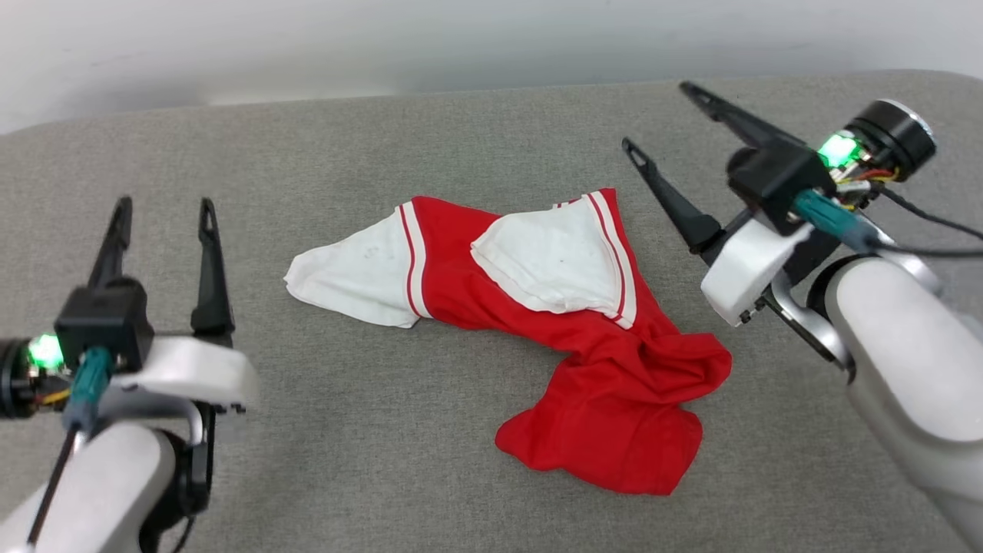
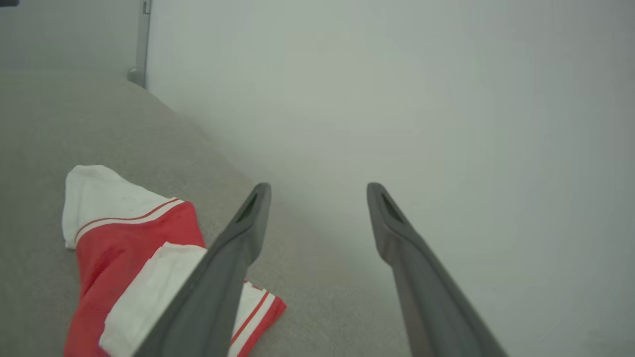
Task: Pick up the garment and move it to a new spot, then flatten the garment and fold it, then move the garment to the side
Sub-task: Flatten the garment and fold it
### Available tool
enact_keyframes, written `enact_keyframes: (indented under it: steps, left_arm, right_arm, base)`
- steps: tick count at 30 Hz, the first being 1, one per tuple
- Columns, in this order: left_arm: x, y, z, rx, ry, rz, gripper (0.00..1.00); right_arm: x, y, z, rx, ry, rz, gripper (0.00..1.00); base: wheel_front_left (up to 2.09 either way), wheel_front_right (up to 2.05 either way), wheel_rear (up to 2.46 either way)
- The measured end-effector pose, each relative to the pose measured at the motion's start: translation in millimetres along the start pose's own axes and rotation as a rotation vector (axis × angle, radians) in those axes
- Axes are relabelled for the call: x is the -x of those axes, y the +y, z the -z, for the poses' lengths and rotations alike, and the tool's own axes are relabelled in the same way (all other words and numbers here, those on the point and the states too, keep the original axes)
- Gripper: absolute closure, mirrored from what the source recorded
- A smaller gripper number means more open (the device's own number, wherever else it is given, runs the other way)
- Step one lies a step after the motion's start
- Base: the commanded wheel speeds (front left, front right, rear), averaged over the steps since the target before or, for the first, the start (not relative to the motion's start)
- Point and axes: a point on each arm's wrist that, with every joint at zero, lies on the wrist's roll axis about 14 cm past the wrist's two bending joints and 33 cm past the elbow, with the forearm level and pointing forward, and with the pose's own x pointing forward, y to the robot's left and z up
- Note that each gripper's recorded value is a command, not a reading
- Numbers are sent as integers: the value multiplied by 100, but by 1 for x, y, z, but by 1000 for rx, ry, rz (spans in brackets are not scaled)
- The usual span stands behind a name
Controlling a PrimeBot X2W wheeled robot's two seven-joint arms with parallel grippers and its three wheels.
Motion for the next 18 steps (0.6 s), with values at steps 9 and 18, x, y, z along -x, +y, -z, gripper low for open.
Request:
enact_keyframes:
  steps: [9,18]
  left_arm:
    - [48,10,23,66,39,-135,0]
    - [61,4,44,127,73,-195,0]
  right_arm:
    - [17,51,58,-16,536,-368,0]
    - [25,73,101,-35,817,-532,0]
  base:
    - [0,0,0]
    - [0,0,0]
